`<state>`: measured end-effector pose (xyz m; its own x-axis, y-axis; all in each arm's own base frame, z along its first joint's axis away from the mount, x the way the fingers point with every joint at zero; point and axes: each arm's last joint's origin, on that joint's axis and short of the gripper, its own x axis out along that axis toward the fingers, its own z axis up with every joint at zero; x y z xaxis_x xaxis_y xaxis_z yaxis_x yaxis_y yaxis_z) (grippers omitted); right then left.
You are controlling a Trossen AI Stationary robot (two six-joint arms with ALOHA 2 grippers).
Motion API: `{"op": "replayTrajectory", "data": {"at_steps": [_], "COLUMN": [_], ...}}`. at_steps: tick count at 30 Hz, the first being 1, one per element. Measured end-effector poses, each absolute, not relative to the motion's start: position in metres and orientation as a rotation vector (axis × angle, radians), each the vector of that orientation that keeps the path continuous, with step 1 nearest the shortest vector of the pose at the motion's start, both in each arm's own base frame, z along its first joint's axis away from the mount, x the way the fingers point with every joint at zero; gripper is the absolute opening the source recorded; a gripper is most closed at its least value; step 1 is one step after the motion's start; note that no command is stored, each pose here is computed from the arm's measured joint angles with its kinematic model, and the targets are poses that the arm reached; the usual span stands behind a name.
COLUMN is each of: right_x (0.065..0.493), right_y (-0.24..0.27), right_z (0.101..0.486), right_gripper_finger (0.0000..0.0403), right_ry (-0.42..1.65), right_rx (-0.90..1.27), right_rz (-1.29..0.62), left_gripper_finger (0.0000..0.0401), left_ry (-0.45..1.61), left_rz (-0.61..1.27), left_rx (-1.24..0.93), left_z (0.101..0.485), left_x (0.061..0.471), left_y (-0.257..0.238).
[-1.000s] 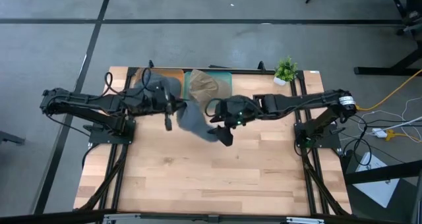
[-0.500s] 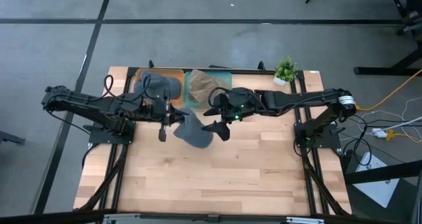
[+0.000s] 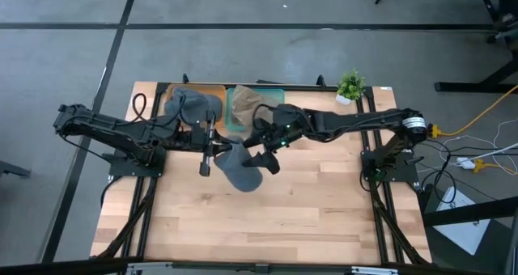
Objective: Pick & Place hat
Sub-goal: Put the gray cap into the orange bin
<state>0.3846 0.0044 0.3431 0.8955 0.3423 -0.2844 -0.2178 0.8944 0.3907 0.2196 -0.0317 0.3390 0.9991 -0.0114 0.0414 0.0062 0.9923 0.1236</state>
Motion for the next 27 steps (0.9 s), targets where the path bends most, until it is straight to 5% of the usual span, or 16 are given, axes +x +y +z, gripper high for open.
{"op": "replayTrajectory", "data": {"at_steps": [8,19,27], "right_x": [0.393,0.392,0.386], "right_y": [0.004,0.005,0.005], "right_z": [0.332,0.328,0.324], "right_gripper_finger": [0.0298,0.0022,0.0013], "right_ry": [0.362,0.41,0.488], "right_rx": [0.334,0.347,0.312], "right_rz": [0.298,0.325,0.319], "left_gripper_finger": [0.0003,0.0023,0.0068], "left_ry": [-0.045,0.04,0.11], "left_rz": [-0.004,0.026,0.064], "left_rx": [0.122,0.03,-0.194], "left_z": [0.339,0.331,0.325], "left_x": [0.219,0.219,0.216], "left_y": [-0.032,-0.031,-0.029]}}
